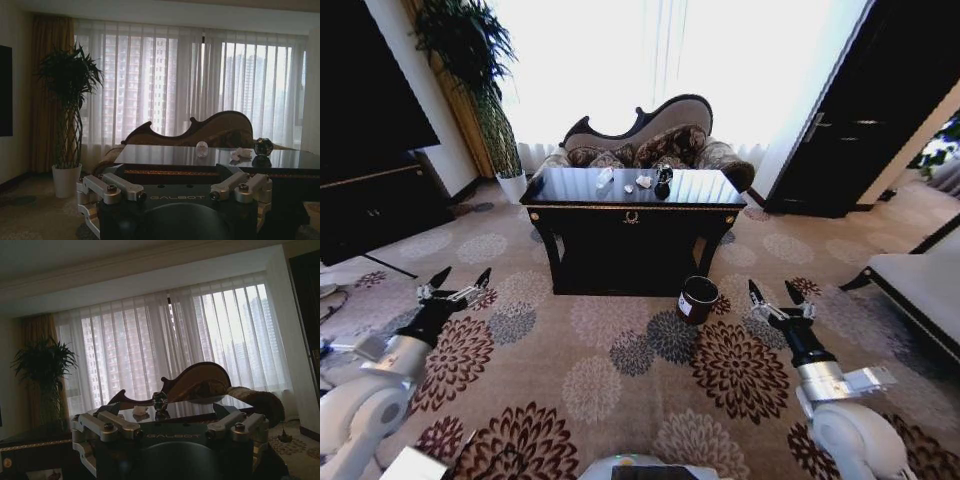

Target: Move to the front of the table and place the trash on the table into the trash bin.

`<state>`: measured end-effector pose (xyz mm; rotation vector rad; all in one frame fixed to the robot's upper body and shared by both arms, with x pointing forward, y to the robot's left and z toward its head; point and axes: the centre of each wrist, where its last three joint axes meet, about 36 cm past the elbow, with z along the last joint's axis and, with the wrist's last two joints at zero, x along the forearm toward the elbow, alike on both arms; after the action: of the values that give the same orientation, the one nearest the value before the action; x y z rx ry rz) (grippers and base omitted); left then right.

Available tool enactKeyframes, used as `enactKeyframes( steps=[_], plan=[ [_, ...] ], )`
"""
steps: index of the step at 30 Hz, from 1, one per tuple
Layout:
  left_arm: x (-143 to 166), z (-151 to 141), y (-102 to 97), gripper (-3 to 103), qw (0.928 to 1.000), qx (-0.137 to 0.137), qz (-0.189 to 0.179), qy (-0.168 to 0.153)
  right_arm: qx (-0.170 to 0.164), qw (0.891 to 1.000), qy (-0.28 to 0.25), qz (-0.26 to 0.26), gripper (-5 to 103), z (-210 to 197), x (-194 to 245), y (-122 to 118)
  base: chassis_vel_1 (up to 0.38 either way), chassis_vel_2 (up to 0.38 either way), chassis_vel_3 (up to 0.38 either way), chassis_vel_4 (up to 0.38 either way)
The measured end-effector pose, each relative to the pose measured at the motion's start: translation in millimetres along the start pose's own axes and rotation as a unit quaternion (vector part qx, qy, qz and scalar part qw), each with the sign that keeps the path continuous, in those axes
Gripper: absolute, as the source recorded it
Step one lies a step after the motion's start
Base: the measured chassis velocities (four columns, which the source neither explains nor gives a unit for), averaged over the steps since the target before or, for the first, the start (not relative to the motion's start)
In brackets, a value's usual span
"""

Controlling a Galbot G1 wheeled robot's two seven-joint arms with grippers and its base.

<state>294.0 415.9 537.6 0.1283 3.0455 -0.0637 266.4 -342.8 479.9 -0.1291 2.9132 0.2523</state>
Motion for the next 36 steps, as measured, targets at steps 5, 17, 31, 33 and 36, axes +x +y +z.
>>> enactKeyframes(
  steps=[5, 17, 31, 33, 36],
  plan=[
    [0.1, 1.0, 0.6, 100, 1.0000, 0.000, -0.001, 0.001, -0.001, 1.000, 0.000, 0.002, 100, 2.2, 0.8, 0.8, -0.183, 0.165, 0.187, -0.158],
    [0.7, 4.9, 1.5, 100, 1.0000, 0.004, -0.006, 0.005, 0.002, 1.000, 0.001, -0.002, 100, 4.6, 0.7, 1.5, -0.185, 0.171, 0.171, -0.173],
    [1.3, 4.1, 1.1, 100, 1.0000, 0.006, -0.006, 0.005, 0.000, 1.000, 0.002, -0.004, 100, 5.8, 2.4, 2.5, -0.181, 0.175, 0.177, -0.180],
    [1.3, 4.0, 0.8, 100, 1.0000, 0.006, -0.005, 0.005, 0.000, 1.000, 0.002, -0.004, 100, 5.8, 2.5, 2.6, -0.193, 0.213, 0.192, -0.195],
    [1.7, 4.3, 0.4, 100, 1.0000, 0.006, -0.005, 0.005, 0.001, 1.000, 0.002, -0.004, 100, 5.4, 2.3, 3.0, -0.176, 0.177, 0.171, -0.175]
  ],
)
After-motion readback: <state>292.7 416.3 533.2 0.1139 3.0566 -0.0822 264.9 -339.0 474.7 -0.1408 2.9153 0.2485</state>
